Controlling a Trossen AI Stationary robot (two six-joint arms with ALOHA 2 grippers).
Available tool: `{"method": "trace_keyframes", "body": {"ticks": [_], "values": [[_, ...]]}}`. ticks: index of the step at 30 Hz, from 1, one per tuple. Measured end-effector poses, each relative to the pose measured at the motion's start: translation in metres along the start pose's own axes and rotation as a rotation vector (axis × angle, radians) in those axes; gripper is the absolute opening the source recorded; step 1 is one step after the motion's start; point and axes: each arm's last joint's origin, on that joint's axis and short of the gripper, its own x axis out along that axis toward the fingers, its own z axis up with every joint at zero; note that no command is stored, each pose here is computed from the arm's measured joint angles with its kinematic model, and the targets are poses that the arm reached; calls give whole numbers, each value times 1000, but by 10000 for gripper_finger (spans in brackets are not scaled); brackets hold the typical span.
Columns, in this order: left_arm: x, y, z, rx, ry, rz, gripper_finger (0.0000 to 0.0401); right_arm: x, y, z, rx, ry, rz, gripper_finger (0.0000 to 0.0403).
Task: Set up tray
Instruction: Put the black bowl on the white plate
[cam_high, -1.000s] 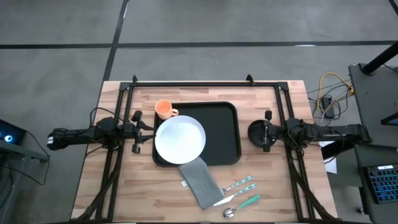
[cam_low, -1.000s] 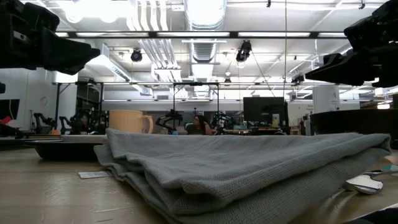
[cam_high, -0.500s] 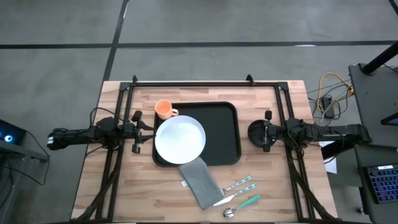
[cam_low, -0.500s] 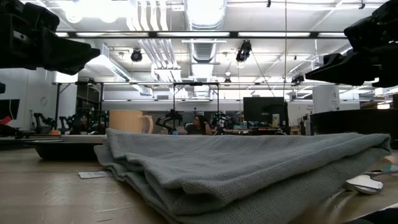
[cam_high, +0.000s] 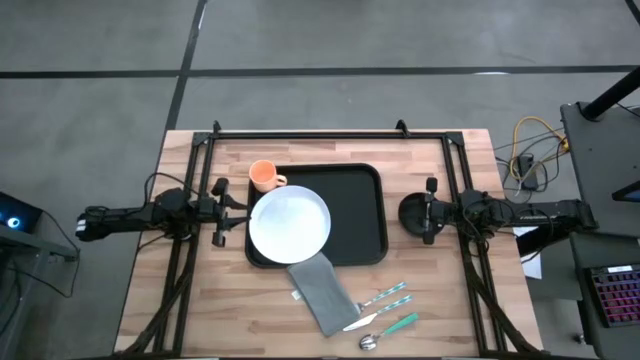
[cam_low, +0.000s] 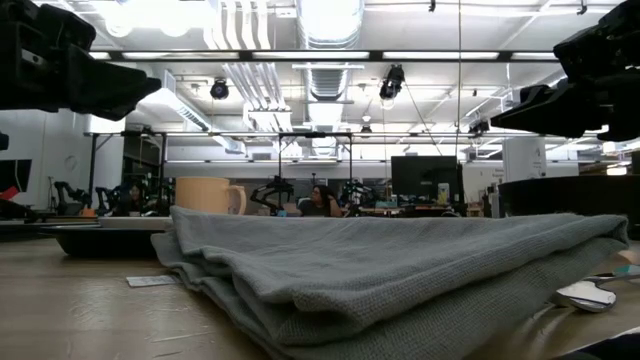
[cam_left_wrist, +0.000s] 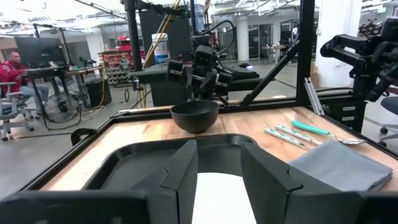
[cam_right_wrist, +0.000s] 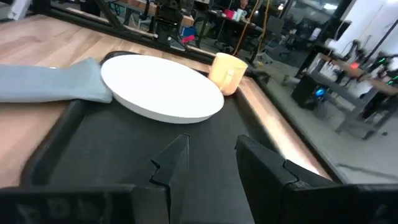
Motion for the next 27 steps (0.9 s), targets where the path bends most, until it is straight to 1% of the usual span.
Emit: {"method": "trace_keyframes", "body": {"ticks": [2,5,9,11,15,19,21,23,27], "values": [[0,0,0,0,1,0,105,0,-1,1,-36,-6,-21,123],[0,0,0,0,1,0,105,0,-1,1,-70,-11,-23,123],[0,0,0,0,2,0,105,0,-1,2,-71,-18,-21,123],[0,0,0,0,3,0,105,0,-1,3,-51,-24,-23,123],[0,0,0,0,5,0,105,-1,-3,10,29,-100,-38,123],[1,0,-2,-1,19,-2,105,-3,-7,22,245,-230,-51,123],[2,0,-2,-2,30,-3,105,-5,-9,28,316,-301,-54,123],[2,0,-3,-3,40,-4,105,-6,-11,33,349,-360,-57,123],[4,0,-5,-4,65,-6,105,-11,-14,43,347,-477,-75,123]]}}
